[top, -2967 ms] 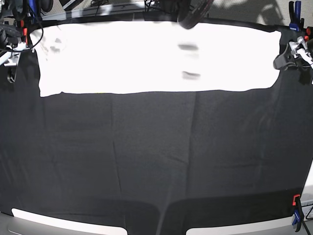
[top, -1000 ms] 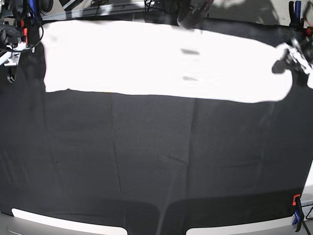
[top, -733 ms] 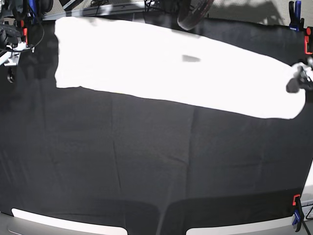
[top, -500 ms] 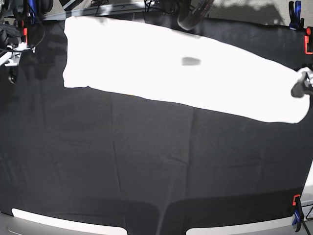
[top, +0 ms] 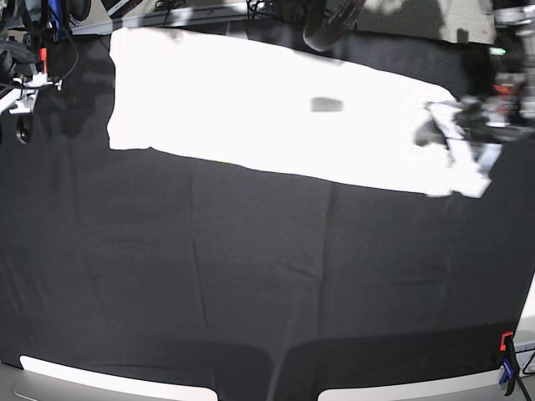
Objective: Layout the t-shirt on the table in an organized manner, then fold the t-shirt properly
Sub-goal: 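Carry the gathered shirt end with the left gripper toward the middle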
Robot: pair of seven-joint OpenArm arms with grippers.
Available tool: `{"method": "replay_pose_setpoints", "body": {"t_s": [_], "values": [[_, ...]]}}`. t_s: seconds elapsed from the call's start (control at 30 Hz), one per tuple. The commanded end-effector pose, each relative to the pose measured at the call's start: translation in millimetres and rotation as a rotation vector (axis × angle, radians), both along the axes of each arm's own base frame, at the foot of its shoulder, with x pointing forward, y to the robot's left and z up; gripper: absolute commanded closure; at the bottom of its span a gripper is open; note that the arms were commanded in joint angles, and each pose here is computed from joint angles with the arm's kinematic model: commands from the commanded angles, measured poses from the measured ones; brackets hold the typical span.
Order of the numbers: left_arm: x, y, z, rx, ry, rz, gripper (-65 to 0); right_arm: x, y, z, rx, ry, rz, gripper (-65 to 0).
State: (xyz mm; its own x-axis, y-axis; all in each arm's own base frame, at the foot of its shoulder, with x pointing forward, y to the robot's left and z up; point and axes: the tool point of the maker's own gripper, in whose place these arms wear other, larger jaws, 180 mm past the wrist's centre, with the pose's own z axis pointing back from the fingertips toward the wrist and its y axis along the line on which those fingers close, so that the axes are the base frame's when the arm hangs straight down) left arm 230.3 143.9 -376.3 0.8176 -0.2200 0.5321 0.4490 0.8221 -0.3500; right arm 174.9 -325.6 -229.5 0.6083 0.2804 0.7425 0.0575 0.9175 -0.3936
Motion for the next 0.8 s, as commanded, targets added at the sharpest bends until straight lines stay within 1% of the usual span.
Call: {"method": "replay_pose_setpoints", "body": {"t_s": [0.0, 0.13, 0.2, 0.37, 0.53, 0.63, 0.7, 0.77], "values": [[5, -9, 4, 0.008, -0.033, -0.023, 0.0, 4, 2, 11, -0.02, -0.031, 0.02, -26.9], [3, -46, -12, 0.056, -0.058, -0.114, 0.0, 4, 2, 11, -0.02, -0.032, 0.021, -26.9], [-1, -58, -17, 0.063, -0.035, -0.125, 0.0, 4, 2, 11, -0.02, -0.032, 0.021, -26.9], [-12, -85, -20, 0.033, -0.007, -0.184, 0.0, 4, 2, 11, -0.02, -0.032, 0.021, -26.9], [-16, -96, -20, 0.025, -0.007, -0.22, 0.0, 4, 2, 11, -0.02, -0.031, 0.02, -26.9], [-9, -99, -16, 0.0, -0.041, -0.206, 0.0, 4, 2, 11, -0.02, -0.032, 0.02, -26.9], [-6, -105, -10, -0.046, -0.061, -0.196, 0.0, 4, 2, 11, -0.02, -0.032, 0.02, -26.9], [-5, -113, -1, -0.116, -0.075, -0.185, 0.0, 4, 2, 11, -0.02, -0.032, 0.02, -26.9]]}}
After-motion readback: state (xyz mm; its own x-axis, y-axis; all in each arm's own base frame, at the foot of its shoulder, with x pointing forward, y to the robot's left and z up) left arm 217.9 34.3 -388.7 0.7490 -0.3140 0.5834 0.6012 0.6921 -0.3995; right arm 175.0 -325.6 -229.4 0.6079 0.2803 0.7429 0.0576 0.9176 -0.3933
